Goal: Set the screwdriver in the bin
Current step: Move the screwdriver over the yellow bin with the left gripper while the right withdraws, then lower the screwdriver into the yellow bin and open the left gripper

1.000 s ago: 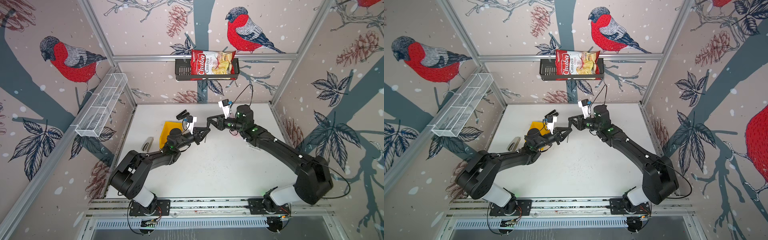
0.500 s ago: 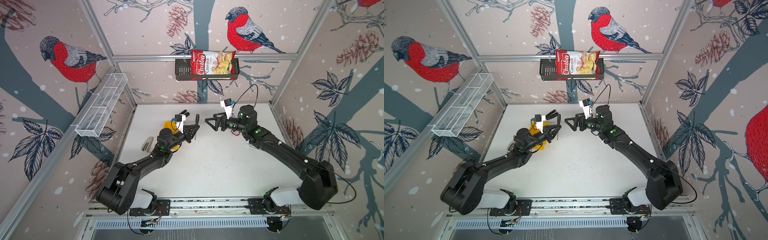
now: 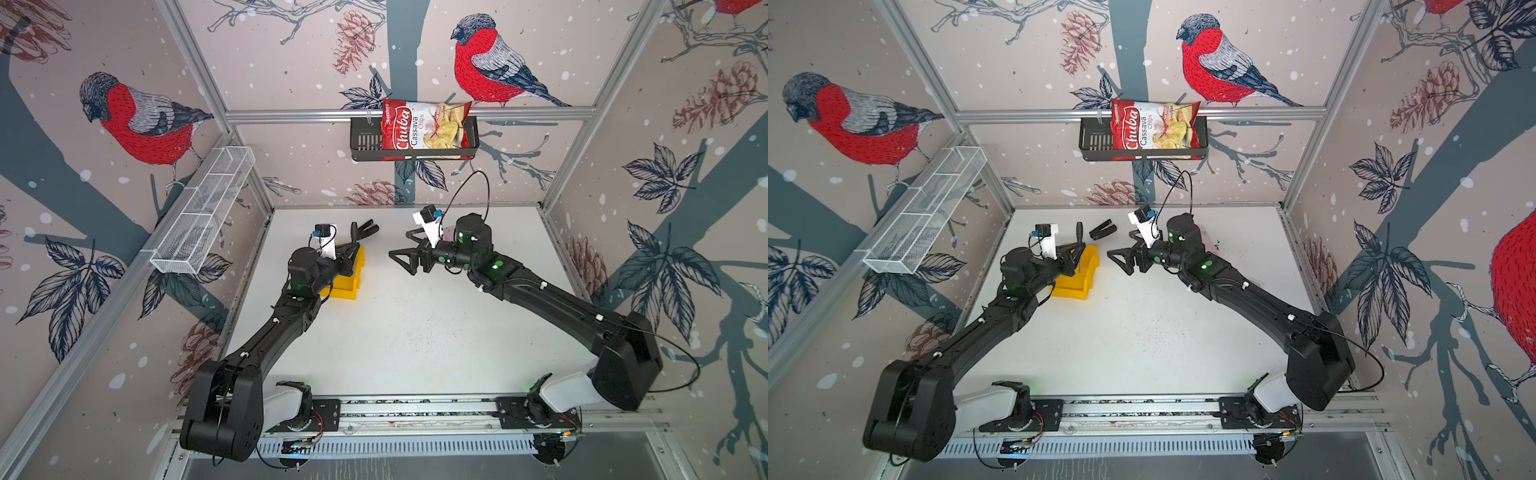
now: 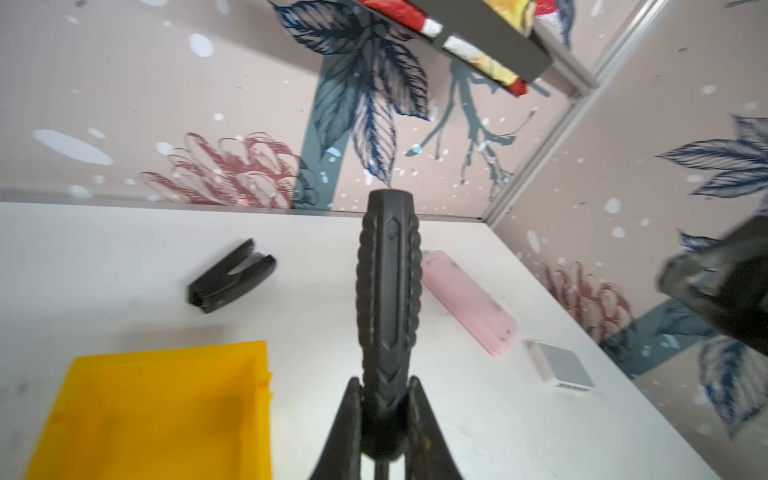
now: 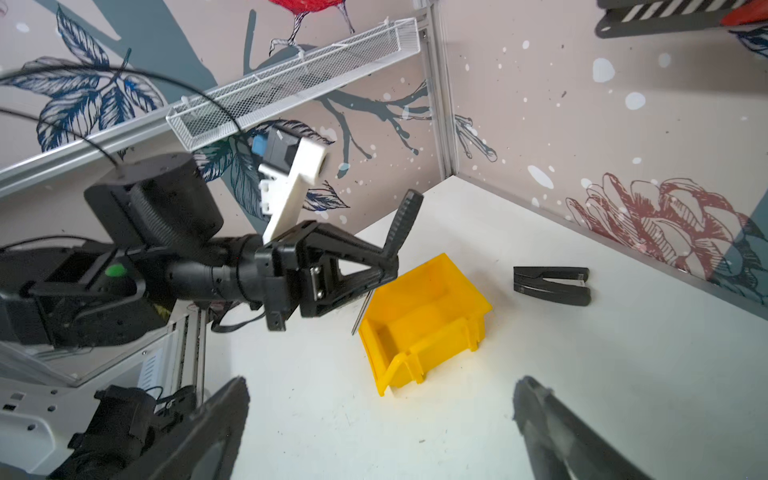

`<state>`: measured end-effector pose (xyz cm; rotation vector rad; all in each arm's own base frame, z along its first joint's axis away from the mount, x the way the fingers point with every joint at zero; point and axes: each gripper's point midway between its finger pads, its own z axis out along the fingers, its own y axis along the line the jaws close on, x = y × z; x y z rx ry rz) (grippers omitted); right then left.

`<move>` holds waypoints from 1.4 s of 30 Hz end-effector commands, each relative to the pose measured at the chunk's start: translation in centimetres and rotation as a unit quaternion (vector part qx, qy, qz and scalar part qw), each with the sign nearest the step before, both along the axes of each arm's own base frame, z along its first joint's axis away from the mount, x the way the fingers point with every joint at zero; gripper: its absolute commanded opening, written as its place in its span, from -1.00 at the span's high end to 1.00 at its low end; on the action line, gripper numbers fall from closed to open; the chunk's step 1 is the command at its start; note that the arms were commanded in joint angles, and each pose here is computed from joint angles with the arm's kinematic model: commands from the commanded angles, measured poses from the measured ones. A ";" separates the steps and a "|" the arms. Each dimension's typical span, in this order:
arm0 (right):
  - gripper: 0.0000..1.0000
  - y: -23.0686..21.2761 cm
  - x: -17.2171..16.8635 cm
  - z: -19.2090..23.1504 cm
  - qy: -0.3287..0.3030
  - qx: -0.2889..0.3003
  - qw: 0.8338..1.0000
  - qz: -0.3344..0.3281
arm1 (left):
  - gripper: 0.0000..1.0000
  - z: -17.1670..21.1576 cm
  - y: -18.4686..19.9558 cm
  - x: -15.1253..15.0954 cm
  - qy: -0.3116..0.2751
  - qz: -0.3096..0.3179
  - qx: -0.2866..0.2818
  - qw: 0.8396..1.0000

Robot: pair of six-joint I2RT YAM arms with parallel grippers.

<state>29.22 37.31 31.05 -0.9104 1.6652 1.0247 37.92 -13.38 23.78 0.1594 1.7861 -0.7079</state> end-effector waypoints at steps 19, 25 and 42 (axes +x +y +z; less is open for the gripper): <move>-0.99 2.2 -1.0 -2.3 -0.050 -0.061 0.997 0.026 | 1.00 -10.5 5.3 4.1 0.073 -0.023 0.404 0.911; -0.99 2.4 -1.0 -4.1 -0.054 -0.094 0.994 0.025 | 1.00 -13.7 5.2 4.0 0.135 -0.068 0.425 0.893; -0.99 1.5 -0.7 -6.7 -0.056 -0.148 0.987 0.017 | 1.00 -18.9 5.6 4.7 0.222 -0.106 0.439 0.864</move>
